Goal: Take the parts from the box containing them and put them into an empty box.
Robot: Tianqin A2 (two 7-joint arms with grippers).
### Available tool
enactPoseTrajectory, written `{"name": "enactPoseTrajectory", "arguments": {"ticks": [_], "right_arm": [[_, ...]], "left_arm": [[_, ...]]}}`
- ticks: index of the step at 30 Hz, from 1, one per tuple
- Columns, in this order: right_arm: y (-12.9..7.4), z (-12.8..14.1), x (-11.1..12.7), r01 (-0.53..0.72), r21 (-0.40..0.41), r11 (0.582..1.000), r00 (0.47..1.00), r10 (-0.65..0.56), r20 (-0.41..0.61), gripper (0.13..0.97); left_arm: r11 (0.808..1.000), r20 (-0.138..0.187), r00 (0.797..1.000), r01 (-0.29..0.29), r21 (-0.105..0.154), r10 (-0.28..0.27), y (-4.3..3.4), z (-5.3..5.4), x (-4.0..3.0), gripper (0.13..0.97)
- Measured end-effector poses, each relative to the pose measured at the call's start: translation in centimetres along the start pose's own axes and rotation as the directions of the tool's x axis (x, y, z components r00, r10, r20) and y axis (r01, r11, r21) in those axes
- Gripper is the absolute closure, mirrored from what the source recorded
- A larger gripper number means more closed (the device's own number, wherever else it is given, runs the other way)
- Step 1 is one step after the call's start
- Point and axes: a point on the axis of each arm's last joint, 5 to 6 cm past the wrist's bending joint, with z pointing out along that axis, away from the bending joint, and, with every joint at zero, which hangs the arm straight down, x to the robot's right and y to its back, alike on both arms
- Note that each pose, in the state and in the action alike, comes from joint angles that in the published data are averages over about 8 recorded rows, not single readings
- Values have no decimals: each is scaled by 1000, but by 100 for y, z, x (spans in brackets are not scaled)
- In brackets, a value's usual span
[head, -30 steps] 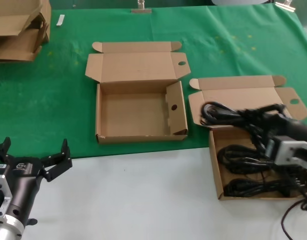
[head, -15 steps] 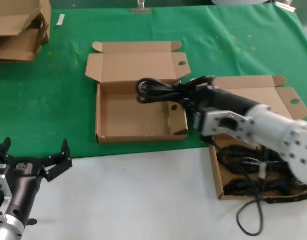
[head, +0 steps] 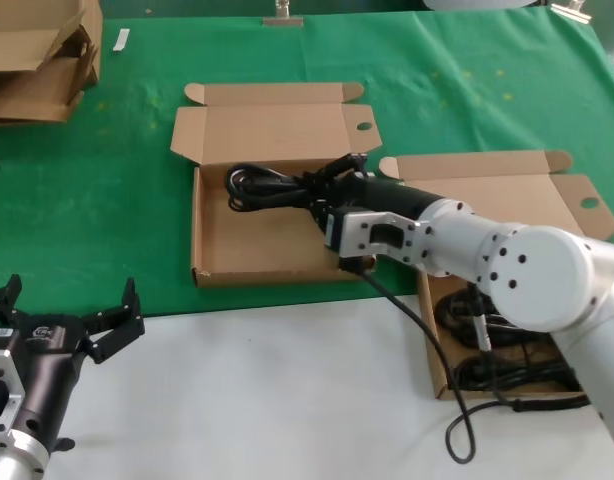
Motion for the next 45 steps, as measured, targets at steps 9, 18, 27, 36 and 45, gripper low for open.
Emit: {"name": "enactPoseTrajectory", "arguments": {"ticks": [9, 18, 27, 36, 45], "right_arm": [[-10, 123, -51, -37, 2, 999, 999, 37, 9, 905], [3, 167, -84, -69, 16, 998, 998, 69, -14, 905], [48, 210, -106, -83, 11, 996, 996, 84, -36, 897], [46, 199, -167, -92, 16, 996, 995, 92, -31, 848], [97, 108, -232, -97, 17, 995, 995, 97, -21, 736]], "left_arm": [[1000, 0, 1000, 0, 0, 0, 0, 0, 0, 132], [1000, 0, 1000, 0, 0, 0, 0, 0, 0, 132], [1000, 0, 1000, 0, 0, 0, 0, 0, 0, 132], [1000, 0, 1000, 0, 0, 0, 0, 0, 0, 132], [1000, 0, 1000, 0, 0, 0, 0, 0, 0, 132]]}}
